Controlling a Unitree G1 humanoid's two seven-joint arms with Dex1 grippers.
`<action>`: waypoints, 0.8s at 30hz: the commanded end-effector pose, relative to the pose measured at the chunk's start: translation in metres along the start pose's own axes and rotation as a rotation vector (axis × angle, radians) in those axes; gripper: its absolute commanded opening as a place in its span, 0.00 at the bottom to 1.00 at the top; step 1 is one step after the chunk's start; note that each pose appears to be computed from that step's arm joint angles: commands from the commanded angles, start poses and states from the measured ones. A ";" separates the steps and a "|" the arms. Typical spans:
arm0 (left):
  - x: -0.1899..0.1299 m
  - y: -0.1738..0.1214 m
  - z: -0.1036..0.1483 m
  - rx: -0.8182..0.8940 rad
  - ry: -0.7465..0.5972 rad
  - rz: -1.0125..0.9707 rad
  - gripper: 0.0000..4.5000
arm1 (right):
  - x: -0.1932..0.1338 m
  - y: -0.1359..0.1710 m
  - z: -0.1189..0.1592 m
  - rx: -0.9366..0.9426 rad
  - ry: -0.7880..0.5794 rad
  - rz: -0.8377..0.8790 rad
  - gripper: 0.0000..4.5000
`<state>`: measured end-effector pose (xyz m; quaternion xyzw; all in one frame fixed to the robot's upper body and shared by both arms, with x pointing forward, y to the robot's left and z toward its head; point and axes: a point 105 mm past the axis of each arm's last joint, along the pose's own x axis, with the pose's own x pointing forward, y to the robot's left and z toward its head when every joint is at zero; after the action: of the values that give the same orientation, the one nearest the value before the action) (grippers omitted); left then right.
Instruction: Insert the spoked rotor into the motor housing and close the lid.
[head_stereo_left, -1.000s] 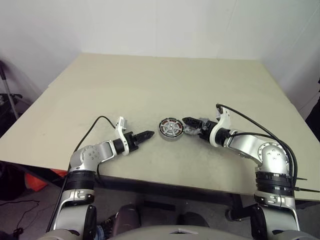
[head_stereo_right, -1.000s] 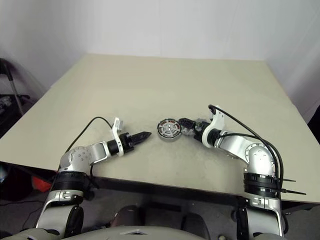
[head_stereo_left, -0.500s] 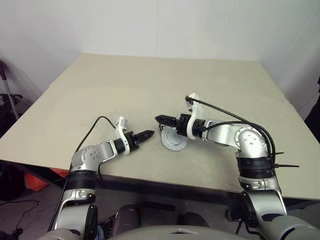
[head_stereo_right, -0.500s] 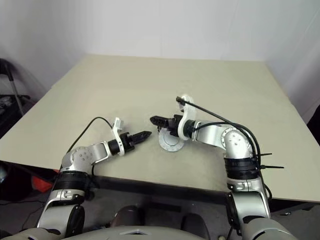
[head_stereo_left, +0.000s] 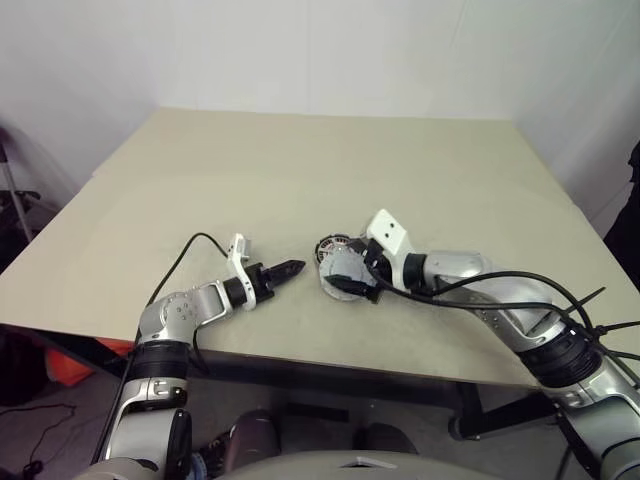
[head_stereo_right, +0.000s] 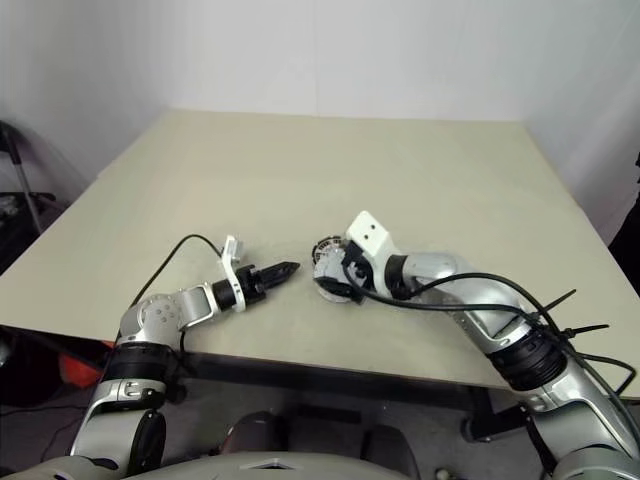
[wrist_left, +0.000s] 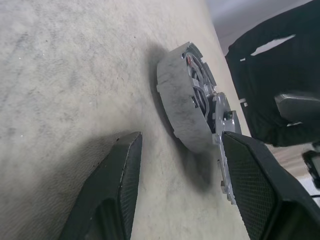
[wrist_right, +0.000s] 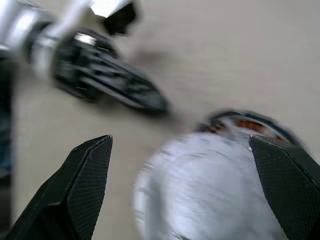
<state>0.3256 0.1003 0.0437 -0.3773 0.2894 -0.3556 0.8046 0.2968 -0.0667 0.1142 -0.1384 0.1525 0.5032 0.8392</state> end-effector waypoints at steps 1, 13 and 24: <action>-0.006 -0.003 0.008 0.075 0.013 0.019 0.60 | 0.002 -0.008 0.011 -0.057 -0.052 -0.006 1.00; -0.013 -0.009 0.020 0.072 -0.019 -0.005 0.60 | 0.013 -0.020 -0.011 -0.083 -0.001 -0.041 1.00; -0.012 -0.016 0.020 0.110 0.022 -0.046 0.60 | 0.007 -0.016 -0.035 -0.110 0.071 -0.034 1.00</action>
<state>0.3221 0.1121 0.0515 -0.3511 0.2953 -0.3727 0.8066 0.3091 -0.0797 0.0748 -0.2007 0.1654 0.4935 0.8299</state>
